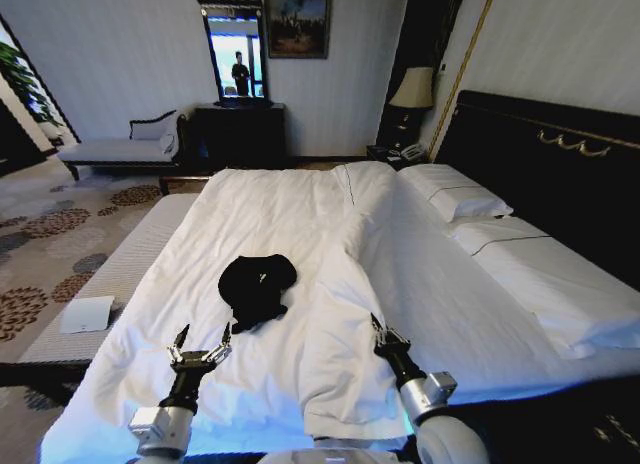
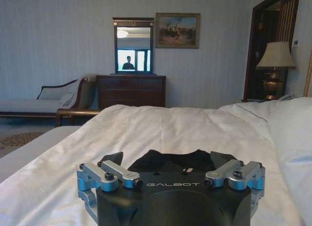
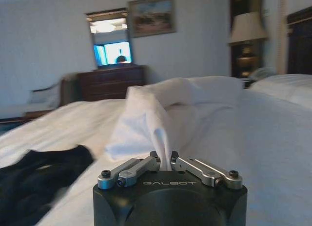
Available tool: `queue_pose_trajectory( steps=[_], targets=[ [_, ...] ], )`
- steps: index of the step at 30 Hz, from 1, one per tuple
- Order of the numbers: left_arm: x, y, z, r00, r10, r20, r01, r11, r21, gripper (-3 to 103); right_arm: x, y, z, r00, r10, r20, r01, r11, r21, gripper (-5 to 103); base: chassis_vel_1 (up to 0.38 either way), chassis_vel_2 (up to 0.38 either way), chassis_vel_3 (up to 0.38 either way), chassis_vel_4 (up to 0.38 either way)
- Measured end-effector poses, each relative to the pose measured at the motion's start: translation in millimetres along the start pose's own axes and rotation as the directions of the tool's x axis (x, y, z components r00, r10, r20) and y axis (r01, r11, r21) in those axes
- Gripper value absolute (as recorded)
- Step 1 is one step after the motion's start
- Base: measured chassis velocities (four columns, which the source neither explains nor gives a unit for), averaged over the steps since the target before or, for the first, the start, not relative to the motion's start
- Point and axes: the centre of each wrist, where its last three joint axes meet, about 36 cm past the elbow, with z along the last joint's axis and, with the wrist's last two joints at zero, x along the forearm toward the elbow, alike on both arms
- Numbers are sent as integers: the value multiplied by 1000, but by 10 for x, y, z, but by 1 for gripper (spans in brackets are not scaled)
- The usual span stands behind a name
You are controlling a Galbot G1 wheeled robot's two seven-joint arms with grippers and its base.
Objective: Fold the clothes on the bed.
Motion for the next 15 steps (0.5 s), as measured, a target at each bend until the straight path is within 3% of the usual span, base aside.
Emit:
queue_pose_trajectory(
  steps=[1,5,15],
  targets=[
    [-7,-2,-3,1000,1,2,-1,1000,2,100,1,-77,-22,998,66,-5,-66,998,-9,1,0,0,0,0],
    [-21,4,-10,1000,1,4,-1,1000,3,100,-42,-224,-32,988,151,2,-151,988,-13,1,0,0,0,0],
    [-41,8,-9,1000,5,3,-5,1000,5,100,-62,-663,-138,947,319,46,-318,948,-28,1,0,0,0,0]
  ],
)
